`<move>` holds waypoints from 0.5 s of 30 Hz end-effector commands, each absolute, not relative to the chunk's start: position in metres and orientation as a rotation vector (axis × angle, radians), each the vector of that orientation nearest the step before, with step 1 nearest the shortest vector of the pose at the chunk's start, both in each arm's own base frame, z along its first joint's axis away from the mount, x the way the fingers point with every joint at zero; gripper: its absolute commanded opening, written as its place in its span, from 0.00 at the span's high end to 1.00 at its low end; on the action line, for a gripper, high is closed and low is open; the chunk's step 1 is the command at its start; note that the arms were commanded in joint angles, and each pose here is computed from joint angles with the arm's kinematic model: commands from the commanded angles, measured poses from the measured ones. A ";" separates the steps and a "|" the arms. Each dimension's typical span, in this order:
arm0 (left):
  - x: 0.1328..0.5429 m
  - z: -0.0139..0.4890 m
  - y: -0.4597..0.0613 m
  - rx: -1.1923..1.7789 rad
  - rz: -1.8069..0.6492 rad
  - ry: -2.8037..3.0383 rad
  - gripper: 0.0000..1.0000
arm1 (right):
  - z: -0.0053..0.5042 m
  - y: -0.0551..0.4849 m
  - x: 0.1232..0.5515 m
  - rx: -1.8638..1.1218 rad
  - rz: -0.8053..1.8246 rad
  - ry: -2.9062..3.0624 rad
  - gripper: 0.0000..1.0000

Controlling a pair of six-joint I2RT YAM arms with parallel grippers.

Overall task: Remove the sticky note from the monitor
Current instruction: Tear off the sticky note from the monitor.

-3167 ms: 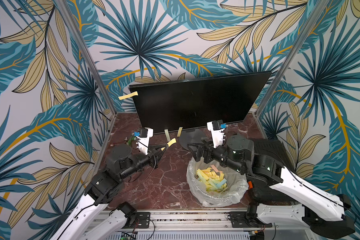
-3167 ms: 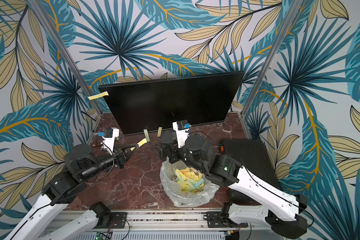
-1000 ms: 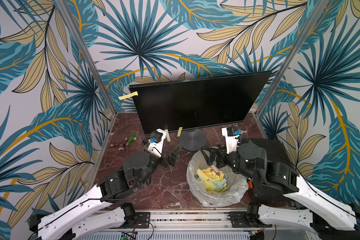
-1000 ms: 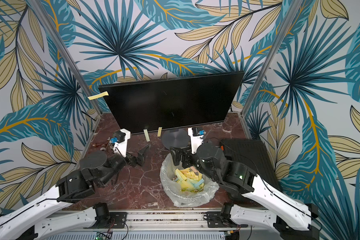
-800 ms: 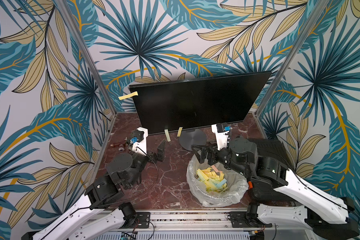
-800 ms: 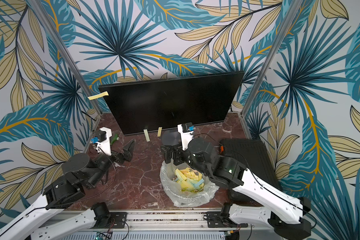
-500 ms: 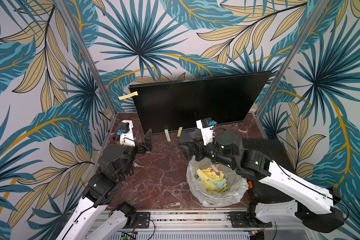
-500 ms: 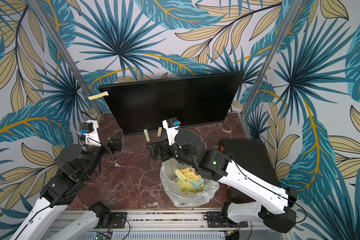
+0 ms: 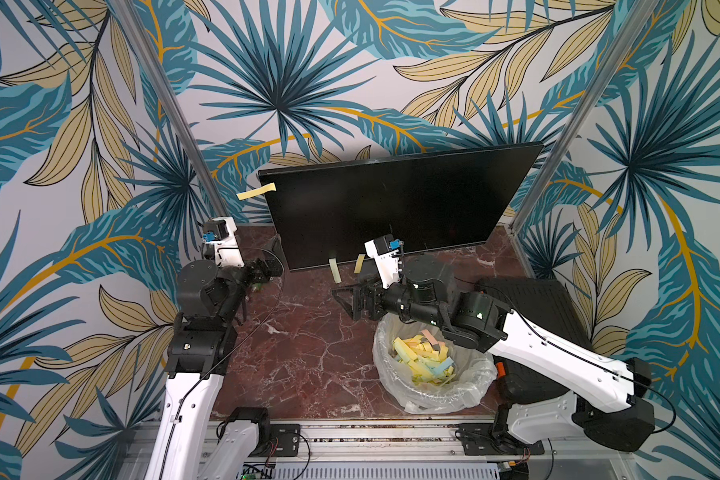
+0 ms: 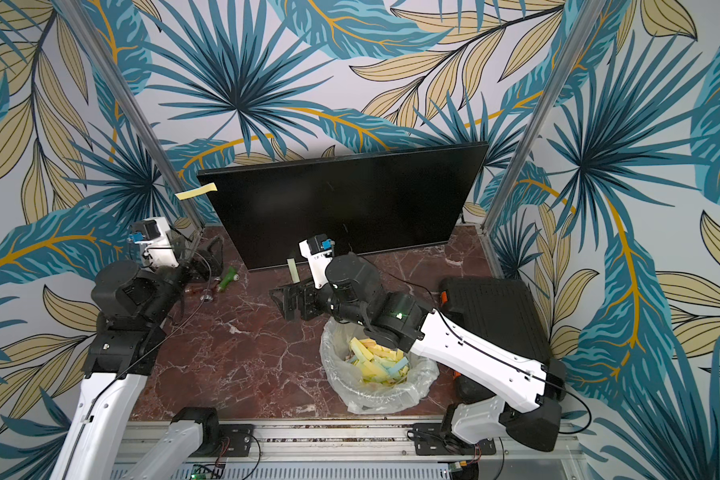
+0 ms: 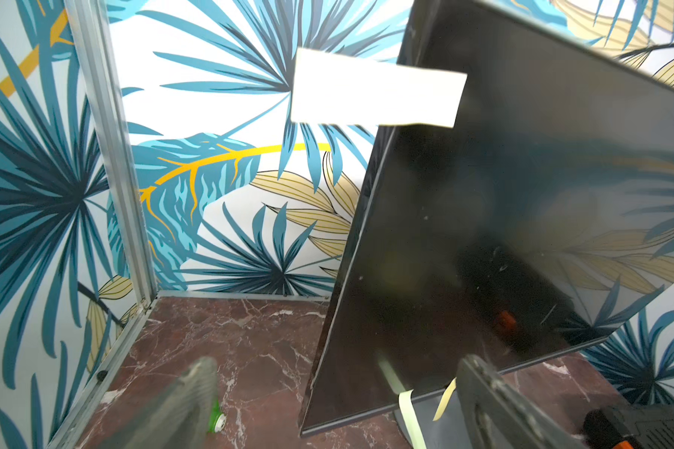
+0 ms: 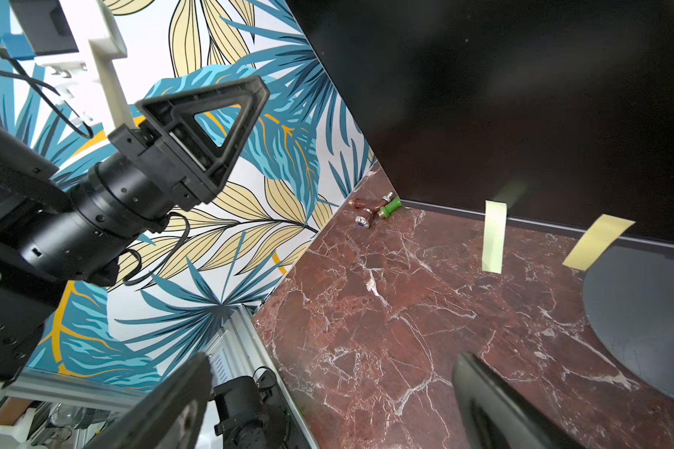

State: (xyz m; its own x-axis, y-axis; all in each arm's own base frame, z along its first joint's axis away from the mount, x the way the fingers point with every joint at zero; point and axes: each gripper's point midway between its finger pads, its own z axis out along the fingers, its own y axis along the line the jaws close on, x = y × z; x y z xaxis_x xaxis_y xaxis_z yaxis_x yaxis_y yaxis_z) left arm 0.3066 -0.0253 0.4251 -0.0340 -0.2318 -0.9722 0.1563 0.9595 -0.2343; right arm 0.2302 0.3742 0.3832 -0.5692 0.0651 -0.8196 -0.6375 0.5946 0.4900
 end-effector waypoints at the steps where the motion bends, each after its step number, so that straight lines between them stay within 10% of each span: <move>1: 0.299 0.465 -0.039 0.035 -0.421 1.450 0.00 | 0.404 0.381 0.226 -0.459 1.103 1.904 0.01; 15: 0.317 0.508 -0.035 0.154 -0.451 1.375 0.00 | 0.412 0.386 0.224 -0.483 1.124 1.890 0.01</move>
